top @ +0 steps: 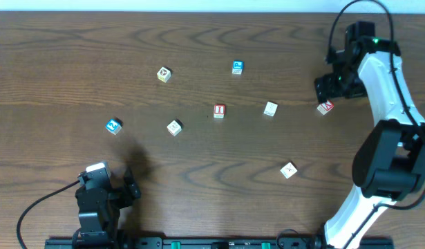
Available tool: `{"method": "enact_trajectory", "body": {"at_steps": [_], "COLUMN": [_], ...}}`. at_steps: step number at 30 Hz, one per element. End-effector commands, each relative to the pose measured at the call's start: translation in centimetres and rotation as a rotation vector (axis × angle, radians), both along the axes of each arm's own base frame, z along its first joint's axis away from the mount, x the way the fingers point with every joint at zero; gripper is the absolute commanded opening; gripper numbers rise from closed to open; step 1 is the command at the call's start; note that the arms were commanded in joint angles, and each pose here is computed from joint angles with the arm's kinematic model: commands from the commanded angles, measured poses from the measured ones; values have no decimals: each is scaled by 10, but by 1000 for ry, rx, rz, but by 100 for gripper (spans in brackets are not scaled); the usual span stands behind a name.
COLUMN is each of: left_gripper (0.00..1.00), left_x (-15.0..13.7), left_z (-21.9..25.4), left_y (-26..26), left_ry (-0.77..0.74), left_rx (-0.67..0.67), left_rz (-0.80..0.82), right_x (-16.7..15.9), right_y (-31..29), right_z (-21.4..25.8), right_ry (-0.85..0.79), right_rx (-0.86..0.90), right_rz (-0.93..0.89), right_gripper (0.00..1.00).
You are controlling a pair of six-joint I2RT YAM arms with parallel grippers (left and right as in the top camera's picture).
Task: Spell out Ai2
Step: 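Move the right gripper to the red 'A' block at right, then grasp the red 'A' block with the right gripper and lift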
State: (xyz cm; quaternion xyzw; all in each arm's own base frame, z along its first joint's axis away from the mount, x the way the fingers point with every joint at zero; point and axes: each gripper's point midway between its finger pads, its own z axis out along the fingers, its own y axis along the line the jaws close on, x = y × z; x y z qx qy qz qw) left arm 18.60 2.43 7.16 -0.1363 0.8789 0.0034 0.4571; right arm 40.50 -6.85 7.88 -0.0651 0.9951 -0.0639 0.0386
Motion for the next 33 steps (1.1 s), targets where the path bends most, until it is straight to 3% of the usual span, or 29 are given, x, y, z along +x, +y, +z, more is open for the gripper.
{"method": "enact_trajectory", "body": {"at_steps": [1,7,19,33], "left_gripper": [95,95,95,95], "left_x": [-1,-1,-1,-1], "left_z": [-5,-5,-5,-5], "left_y": [3,3,3,3], "left_ry": [13,13,13,13], "left_rx": [21,21,21,21], "left_rz": [3,3,3,3], "right_x": [-13,-26,-5,-2], "right_y": [8,12,14,19], "right_z": [-24,-57,-69,-69], "right_ry": [62,84,-13,-32], "right_rx": [15,28,13,52], "right_rz": [134,181,322,398], "right_gripper": [93,91,91,69]}}
